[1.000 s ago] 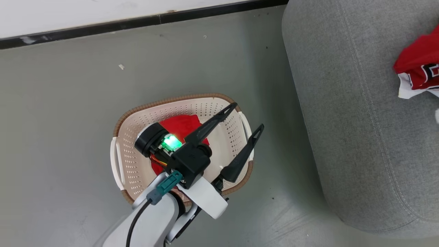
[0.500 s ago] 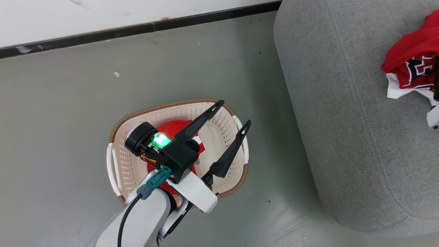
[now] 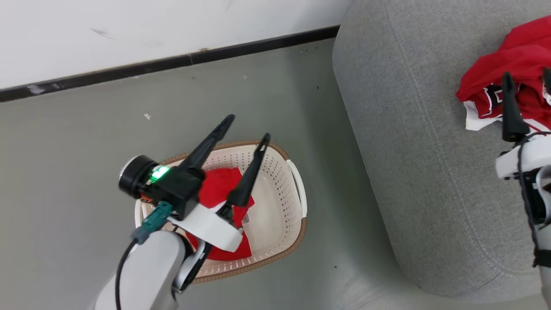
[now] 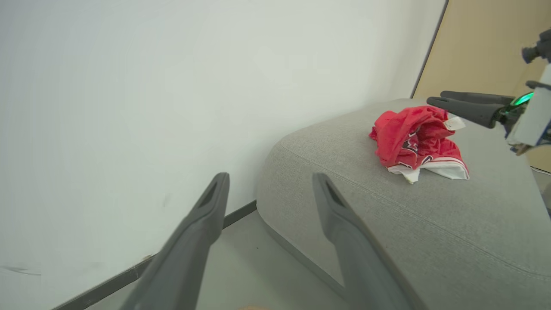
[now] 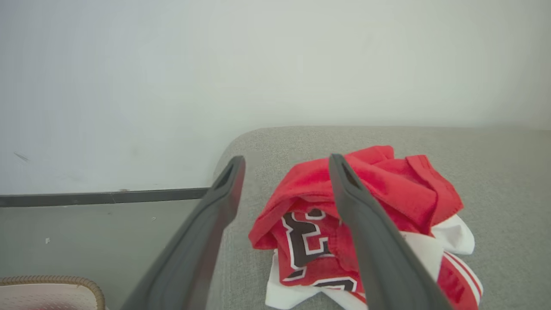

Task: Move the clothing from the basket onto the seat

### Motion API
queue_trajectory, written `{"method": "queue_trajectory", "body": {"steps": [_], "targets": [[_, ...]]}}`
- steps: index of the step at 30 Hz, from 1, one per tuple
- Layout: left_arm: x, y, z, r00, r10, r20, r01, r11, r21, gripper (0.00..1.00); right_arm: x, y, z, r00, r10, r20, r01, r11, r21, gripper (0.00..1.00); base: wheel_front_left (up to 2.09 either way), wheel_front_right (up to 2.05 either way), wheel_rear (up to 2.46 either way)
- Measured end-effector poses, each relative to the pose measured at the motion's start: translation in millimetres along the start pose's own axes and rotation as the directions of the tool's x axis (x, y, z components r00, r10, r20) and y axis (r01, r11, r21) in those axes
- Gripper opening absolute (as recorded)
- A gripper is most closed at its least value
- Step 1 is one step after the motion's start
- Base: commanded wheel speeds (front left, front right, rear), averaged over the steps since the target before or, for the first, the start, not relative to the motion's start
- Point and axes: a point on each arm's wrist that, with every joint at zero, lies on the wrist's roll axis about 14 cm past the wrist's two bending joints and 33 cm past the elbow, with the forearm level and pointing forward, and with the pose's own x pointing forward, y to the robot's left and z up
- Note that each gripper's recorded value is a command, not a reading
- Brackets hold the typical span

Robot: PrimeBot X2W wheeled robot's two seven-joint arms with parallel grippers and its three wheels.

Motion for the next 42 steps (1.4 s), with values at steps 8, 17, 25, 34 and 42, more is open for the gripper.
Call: {"method": "queue_trajectory", "body": {"steps": [8, 17, 25, 34, 42], "targets": [[-20.1, 33.1, 6.2, 0.989, 0.147, 0.004, -0.147, 0.989, 0.009, 1.0, -6.5, 32.1, 45.6, 0.988, 0.066, 0.14, -0.071, 0.997, 0.031, 1.0, 0.0, 0.0, 0.0], [-63.7, 73.6, 14.5, 0.94, 0.342, 0.002, -0.342, 0.939, 0.044, 1.0, -26.7, 78.9, 70.4, 0.966, 0.154, 0.207, -0.171, 0.983, 0.07, 1.0, 0.0, 0.0, 0.0], [-114.1, 103.3, 23.9, 0.859, 0.513, 0.008, -0.512, 0.857, 0.055, 1.0, -47.9, 91.8, 82.1, 0.953, 0.186, 0.238, -0.207, 0.976, 0.065, 1.0, 0.0, 0.0, 0.0], [-155.1, 107.8, 36.1, 0.805, 0.592, 0.026, -0.593, 0.802, 0.074, 1.0, -75.3, 99.4, 75.4, 0.954, 0.205, 0.219, -0.227, 0.971, 0.08, 1.0, 0.0, 0.0, 0.0], [-176.6, 98.1, 54.3, 0.784, 0.616, 0.077, -0.621, 0.781, 0.067, 1.0, -100.8, 106.4, 66.1, 0.955, 0.223, 0.196, -0.247, 0.963, 0.109, 1.0, 0.0, 0.0, 0.0]]}}
